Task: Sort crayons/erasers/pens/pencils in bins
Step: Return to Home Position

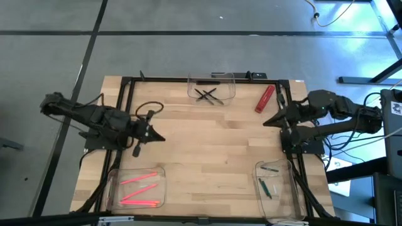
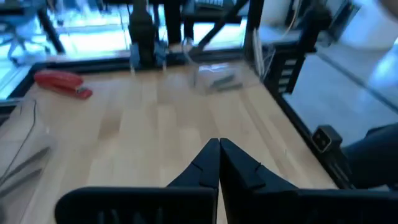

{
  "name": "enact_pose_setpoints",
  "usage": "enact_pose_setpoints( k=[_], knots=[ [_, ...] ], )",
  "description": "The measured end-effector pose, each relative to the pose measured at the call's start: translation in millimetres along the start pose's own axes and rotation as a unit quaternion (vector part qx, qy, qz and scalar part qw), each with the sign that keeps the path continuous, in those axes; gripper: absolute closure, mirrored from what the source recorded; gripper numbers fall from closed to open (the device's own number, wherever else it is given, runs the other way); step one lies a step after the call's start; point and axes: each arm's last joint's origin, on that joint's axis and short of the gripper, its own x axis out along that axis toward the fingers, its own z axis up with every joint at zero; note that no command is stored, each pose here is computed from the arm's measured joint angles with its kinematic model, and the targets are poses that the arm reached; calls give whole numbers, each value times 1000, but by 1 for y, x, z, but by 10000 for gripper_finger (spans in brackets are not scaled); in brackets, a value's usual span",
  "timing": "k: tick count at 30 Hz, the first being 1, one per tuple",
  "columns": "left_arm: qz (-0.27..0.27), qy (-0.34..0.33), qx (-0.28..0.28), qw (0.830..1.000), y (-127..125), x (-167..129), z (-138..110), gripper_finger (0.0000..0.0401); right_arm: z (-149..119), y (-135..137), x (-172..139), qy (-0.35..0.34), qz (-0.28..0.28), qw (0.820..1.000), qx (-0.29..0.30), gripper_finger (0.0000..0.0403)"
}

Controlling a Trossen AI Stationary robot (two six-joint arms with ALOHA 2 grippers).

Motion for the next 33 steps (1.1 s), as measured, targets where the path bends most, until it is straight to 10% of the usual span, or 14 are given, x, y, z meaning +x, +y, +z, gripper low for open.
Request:
enact_pose_setpoints(
  k=[15,33],
  knots=[
    [60,-81,-41,994,48,-16,-65,401,-94,8,-2,-104,7,993,49,401],
    [105,-174,-63,977,52,-25,-128,401,-142,11,4,-158,10,985,69,401]
  ],
)
